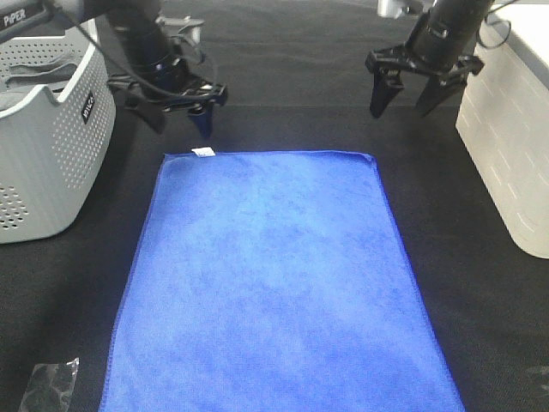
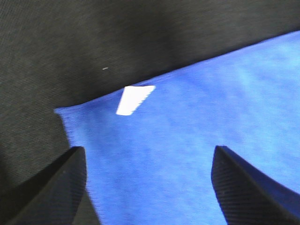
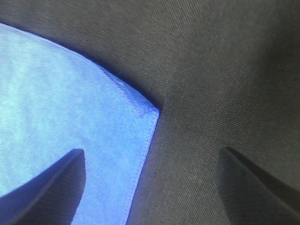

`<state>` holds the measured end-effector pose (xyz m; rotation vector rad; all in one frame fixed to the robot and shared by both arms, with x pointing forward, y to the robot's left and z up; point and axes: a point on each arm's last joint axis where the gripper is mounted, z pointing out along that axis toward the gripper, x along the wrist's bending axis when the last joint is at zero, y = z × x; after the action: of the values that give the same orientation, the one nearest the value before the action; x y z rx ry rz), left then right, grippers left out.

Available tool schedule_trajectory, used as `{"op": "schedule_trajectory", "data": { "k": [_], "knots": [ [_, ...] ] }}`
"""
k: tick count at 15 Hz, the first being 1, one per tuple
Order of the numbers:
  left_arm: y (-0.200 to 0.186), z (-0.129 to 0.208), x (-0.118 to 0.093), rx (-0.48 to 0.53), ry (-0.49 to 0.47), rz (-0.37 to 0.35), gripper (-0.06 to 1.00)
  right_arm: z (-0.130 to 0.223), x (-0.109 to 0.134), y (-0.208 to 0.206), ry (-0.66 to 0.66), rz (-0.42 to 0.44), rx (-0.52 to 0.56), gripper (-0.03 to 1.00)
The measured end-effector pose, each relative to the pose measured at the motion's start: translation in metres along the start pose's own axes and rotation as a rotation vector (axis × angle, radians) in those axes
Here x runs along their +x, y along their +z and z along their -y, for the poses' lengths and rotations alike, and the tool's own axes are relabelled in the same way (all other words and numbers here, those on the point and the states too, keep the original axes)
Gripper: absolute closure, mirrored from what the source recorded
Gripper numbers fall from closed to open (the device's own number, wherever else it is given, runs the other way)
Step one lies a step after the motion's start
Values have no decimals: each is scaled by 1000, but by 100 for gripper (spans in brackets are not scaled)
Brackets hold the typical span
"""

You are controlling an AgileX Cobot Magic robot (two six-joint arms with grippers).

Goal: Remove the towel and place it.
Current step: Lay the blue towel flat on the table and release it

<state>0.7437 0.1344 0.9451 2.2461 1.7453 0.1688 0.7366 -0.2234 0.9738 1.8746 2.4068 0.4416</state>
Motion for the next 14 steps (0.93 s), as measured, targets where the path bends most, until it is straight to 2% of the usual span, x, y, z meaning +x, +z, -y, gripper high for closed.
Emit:
{"op": "schedule_trajectory", "data": {
  "k": [2, 6, 14],
  "knots": [
    [12, 4, 21, 47, -38, -13, 23, 3, -2, 24, 13, -19, 45, 20],
    [17, 6, 43, 62, -85, -11, 23, 8, -5, 51, 22, -31, 97, 20],
    [59, 18, 48, 143, -115, 19, 23, 18, -11, 91, 25, -37, 175, 20]
  ]
}}
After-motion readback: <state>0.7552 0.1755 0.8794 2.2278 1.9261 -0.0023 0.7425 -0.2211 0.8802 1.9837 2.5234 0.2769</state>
